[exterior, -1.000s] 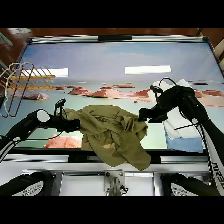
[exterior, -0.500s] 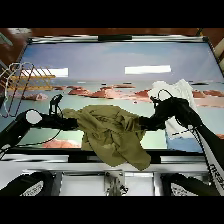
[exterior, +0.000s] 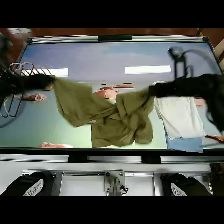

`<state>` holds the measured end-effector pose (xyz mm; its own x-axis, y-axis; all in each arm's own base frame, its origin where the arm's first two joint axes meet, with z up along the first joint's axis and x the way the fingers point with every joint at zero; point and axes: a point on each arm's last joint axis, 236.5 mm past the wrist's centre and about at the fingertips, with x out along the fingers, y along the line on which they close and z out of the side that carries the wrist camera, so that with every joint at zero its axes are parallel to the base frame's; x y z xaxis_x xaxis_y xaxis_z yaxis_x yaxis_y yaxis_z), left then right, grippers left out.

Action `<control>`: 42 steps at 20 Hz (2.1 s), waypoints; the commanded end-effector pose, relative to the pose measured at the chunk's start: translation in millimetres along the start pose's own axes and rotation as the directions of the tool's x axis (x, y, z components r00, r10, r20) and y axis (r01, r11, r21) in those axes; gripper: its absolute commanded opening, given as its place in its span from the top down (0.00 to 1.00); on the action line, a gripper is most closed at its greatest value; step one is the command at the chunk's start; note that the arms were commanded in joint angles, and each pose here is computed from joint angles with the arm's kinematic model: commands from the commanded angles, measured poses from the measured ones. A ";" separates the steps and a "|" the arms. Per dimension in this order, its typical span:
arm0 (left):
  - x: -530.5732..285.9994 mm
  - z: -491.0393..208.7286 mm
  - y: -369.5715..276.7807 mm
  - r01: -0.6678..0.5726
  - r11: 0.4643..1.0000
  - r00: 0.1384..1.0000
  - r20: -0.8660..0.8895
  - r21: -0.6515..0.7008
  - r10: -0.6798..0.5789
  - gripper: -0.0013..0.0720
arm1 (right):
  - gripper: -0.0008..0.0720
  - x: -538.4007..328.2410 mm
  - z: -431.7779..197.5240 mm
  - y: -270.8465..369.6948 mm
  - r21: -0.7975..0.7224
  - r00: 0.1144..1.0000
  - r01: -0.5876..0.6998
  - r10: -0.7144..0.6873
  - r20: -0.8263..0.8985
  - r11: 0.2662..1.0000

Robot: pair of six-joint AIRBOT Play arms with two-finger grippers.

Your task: Fold the shirts.

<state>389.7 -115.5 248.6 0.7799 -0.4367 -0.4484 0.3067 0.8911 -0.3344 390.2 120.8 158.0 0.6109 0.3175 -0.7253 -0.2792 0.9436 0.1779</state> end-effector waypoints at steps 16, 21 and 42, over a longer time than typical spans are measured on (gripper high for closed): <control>-160.2 59.3 85.4 -0.366 0.925 0.919 0.115 -0.099 0.376 0.93 | 0.88 -90.1 -52.7 41.4 0.027 0.968 -0.100 0.103 -0.230 0.995; -68.8 -71.1 130.8 -0.285 0.917 0.954 -0.179 -0.281 0.242 0.93 | 0.88 29.4 -132.4 46.6 0.136 0.890 -0.138 0.183 -0.417 0.981; 83.1 27.5 144.2 -0.085 0.933 0.980 0.141 -0.349 0.142 0.93 | 0.88 102.1 -32.8 23.8 0.191 0.980 -0.034 0.070 -0.184 0.981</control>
<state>494.1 -16.2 192.3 0.8989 -0.2608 -0.3522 0.0217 0.8292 -0.5586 433.5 180.4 84.1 0.5182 0.4022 -0.7548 -0.1940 0.9148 0.3543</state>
